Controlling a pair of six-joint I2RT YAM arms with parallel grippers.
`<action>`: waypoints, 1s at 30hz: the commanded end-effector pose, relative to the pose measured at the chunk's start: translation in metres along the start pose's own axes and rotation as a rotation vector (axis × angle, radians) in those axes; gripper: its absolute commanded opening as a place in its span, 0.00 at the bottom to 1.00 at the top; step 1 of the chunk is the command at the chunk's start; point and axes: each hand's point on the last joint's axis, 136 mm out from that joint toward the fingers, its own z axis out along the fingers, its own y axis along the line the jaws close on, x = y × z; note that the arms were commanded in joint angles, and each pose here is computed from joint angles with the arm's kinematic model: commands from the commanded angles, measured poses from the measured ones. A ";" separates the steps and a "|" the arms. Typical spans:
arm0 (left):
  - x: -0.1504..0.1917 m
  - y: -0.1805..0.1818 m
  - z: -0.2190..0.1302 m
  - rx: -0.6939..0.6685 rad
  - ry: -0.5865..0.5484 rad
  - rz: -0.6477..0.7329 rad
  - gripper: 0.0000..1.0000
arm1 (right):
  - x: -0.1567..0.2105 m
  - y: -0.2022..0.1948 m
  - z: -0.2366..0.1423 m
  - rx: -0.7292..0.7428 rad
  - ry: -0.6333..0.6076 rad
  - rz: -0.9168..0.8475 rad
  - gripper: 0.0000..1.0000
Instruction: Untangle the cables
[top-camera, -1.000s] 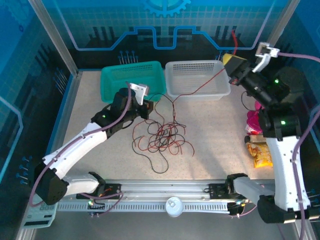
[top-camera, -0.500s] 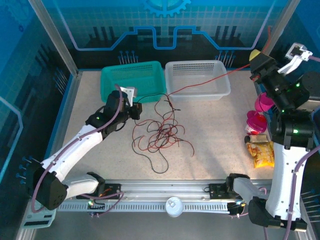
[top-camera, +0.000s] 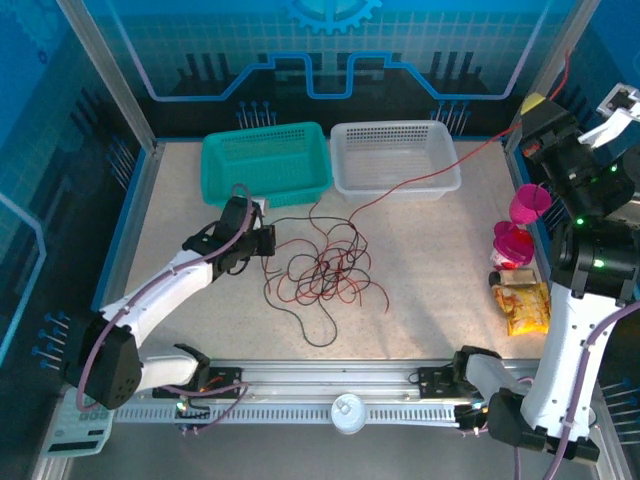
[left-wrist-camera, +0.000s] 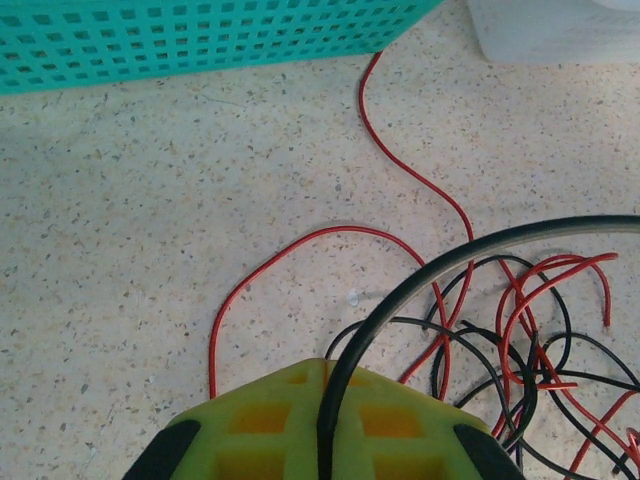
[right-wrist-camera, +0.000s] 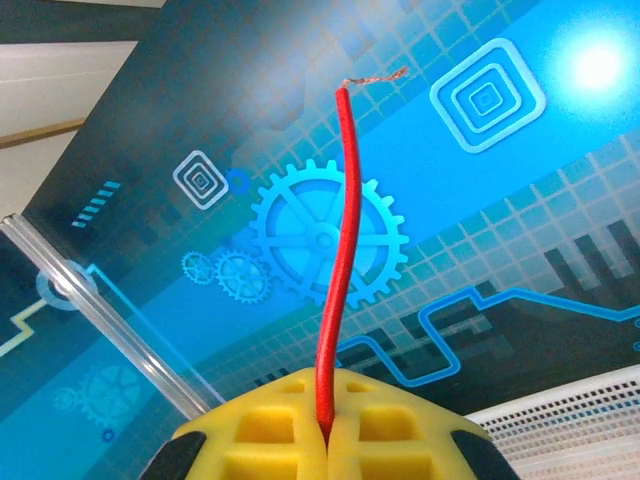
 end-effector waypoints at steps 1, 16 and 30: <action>0.007 0.020 0.005 -0.078 0.011 -0.028 0.00 | -0.014 0.013 -0.005 -0.031 -0.040 -0.006 0.00; 0.007 0.023 0.010 -0.032 0.050 -0.079 0.26 | -0.002 0.039 0.014 -0.202 0.093 0.036 0.00; -0.062 -0.036 -0.087 0.224 -0.201 0.005 0.70 | 0.099 0.057 0.044 -0.282 0.331 0.001 0.00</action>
